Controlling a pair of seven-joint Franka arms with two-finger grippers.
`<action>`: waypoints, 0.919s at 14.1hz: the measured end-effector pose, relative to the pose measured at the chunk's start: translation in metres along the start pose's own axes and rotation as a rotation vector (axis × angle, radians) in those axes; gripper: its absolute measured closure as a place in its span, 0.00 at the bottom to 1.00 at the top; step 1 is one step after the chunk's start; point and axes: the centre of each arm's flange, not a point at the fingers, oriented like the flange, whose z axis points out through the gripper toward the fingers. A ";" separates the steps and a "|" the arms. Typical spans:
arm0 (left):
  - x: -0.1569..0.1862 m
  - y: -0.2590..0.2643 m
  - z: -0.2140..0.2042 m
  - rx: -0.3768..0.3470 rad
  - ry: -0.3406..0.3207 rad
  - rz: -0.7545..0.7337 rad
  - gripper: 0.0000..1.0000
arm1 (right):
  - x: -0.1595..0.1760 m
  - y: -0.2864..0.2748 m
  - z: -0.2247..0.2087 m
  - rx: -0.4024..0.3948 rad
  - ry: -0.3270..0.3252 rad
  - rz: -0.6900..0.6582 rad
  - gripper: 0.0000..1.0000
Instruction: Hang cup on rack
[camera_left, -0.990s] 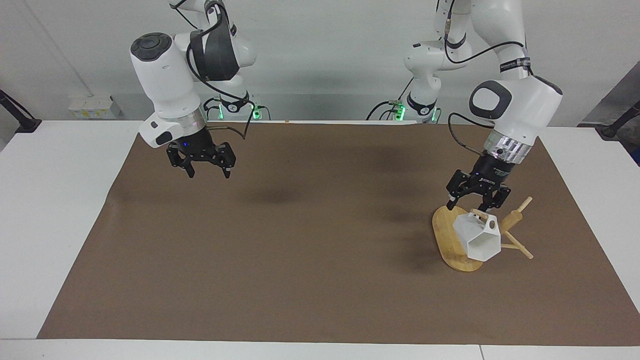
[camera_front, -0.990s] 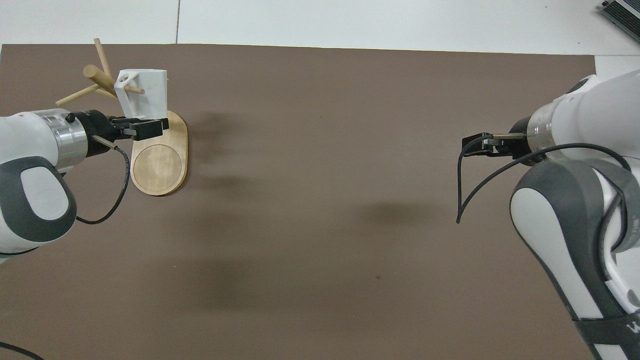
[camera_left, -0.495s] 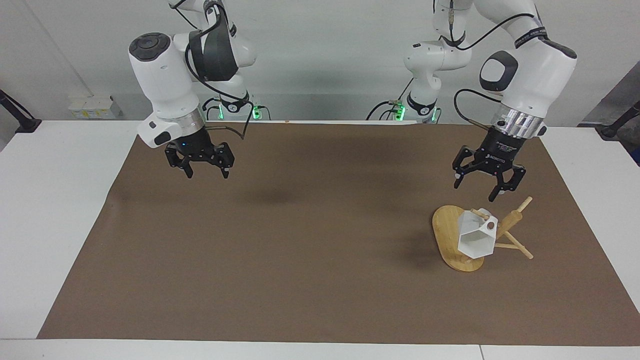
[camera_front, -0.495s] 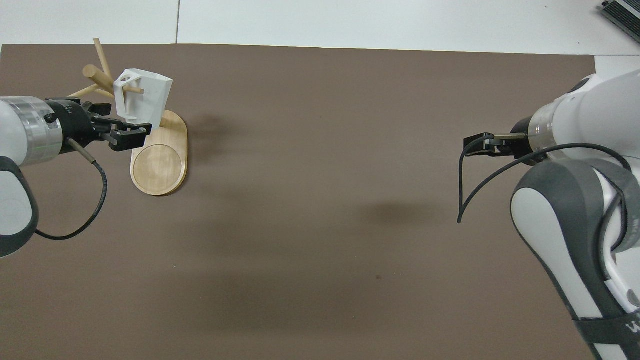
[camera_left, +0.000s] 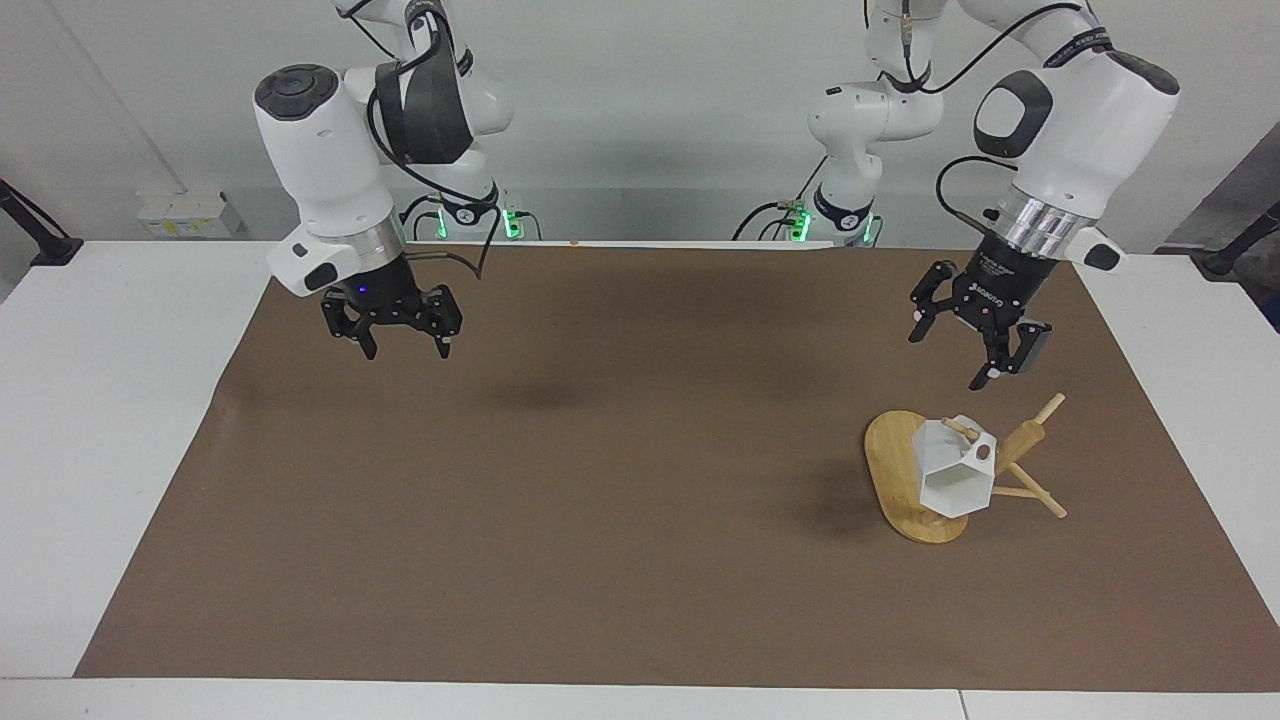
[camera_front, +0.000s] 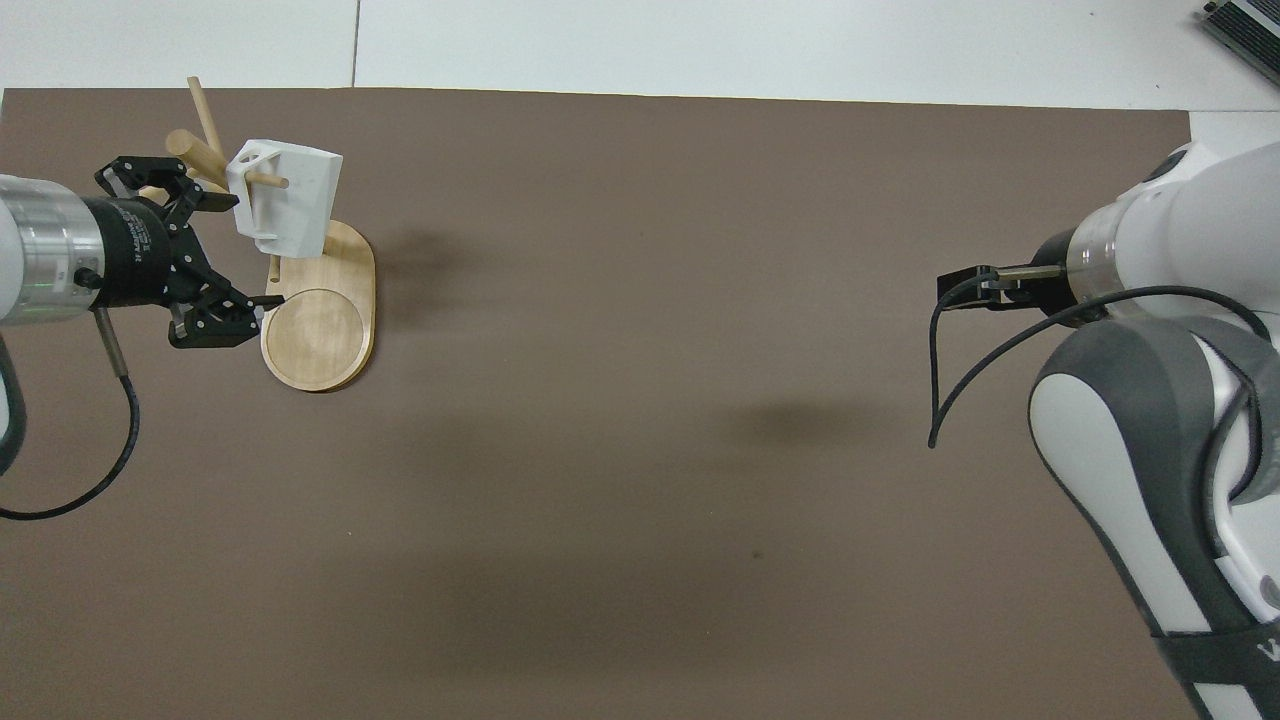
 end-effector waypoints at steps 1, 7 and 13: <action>-0.002 -0.001 -0.005 0.020 0.008 0.123 0.00 | 0.000 0.001 0.000 0.000 0.000 0.001 0.00; -0.007 -0.001 -0.034 0.106 0.103 0.826 0.00 | -0.001 0.001 -0.009 -0.003 -0.017 0.001 0.00; -0.011 0.000 -0.053 0.203 0.164 1.405 0.00 | 0.000 0.004 -0.045 -0.006 -0.037 0.005 0.00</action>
